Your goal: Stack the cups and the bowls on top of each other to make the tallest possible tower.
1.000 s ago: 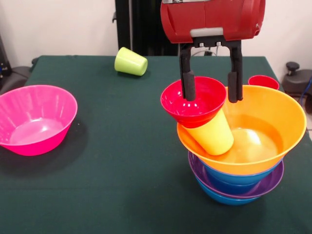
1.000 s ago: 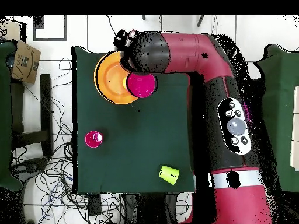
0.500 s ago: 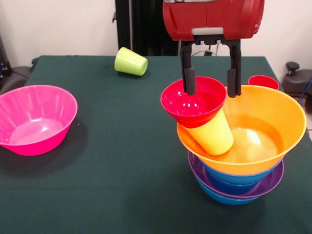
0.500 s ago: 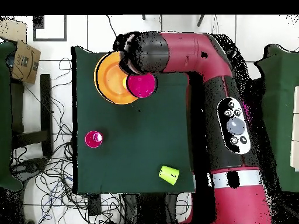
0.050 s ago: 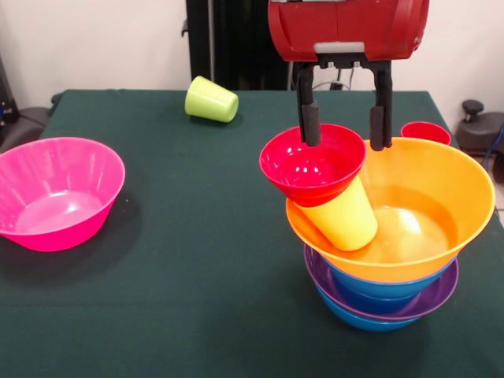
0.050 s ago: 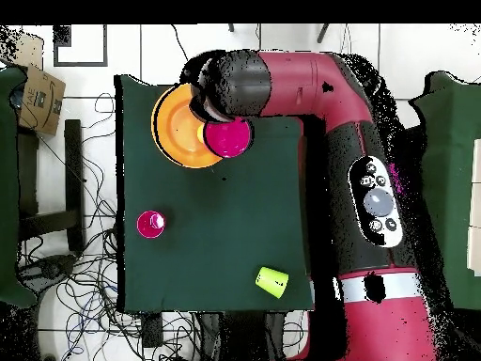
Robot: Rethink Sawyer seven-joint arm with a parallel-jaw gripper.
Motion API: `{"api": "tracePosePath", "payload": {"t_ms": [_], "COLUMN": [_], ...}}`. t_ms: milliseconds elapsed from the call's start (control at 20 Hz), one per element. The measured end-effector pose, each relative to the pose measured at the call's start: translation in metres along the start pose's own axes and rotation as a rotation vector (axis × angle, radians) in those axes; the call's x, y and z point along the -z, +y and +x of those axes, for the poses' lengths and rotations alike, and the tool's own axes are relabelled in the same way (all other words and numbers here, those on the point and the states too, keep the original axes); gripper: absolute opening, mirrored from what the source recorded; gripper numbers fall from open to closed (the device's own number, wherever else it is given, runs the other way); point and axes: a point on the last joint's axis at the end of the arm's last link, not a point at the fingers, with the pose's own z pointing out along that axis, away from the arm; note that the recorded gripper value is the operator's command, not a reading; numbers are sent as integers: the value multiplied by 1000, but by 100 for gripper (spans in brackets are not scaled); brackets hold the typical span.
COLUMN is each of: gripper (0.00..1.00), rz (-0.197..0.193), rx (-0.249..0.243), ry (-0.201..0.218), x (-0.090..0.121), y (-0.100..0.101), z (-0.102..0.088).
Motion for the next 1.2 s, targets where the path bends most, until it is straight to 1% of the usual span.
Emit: {"api": "tracePosePath", "payload": {"t_ms": [250,600,900,1200], "gripper": [100,100,100,100], "rz": [-1,5,16,23], "rx": [-1,-8,-5,1], "ry": [0,9,34,54], "x": [0,-2,-10,-17], "y": [-1,-8,-15,-17], "z": [-1,0,11,20]}}
